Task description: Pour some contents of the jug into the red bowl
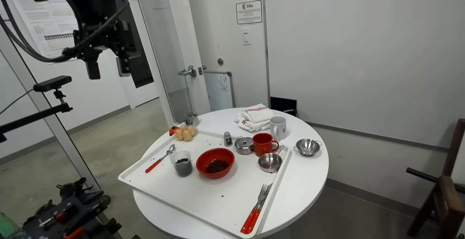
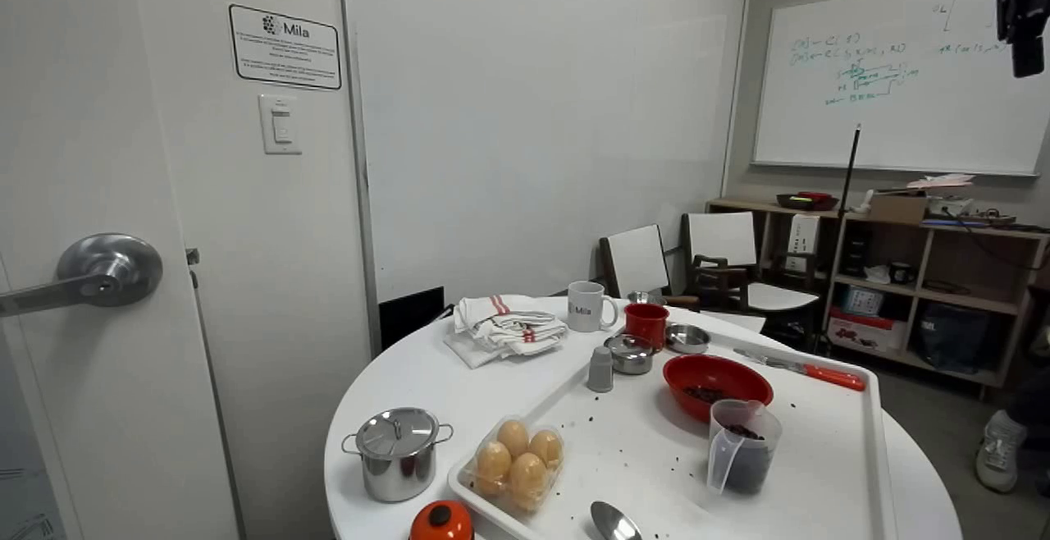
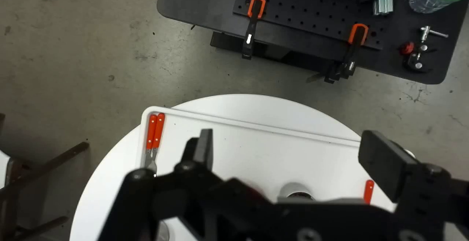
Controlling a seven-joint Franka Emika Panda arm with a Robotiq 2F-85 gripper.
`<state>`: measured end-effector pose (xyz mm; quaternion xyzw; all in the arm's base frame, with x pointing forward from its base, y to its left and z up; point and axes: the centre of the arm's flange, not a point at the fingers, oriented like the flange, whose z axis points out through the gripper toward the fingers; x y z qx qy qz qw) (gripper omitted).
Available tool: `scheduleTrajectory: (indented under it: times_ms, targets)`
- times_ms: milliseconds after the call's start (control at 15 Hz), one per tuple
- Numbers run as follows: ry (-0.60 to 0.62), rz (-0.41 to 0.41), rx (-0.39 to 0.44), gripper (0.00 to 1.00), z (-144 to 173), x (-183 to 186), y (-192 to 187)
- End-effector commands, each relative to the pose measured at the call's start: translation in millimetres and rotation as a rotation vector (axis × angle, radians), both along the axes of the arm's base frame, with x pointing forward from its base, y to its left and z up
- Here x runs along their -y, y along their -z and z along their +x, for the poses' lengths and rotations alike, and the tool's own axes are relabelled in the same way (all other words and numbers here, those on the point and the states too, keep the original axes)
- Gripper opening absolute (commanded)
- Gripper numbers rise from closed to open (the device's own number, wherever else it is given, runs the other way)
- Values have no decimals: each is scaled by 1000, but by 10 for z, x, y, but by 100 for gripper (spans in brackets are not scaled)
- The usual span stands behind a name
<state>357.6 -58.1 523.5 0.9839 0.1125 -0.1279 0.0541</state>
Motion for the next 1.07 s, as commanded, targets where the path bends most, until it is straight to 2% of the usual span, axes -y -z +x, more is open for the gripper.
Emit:
scheduleTrajectory:
  times_ms: [0,133,267,400,733,1000]
  targets:
    - [0,0,0,100,0,0,0]
    - [34,13,10,100,7,-16,18]
    - [153,109,8,100,139,-61,103]
    - [197,214,-9,100,343,-99,232]
    - [412,396,13,100,1173,-324,980]
    - [627,495,60,100,1703,-773,1710]
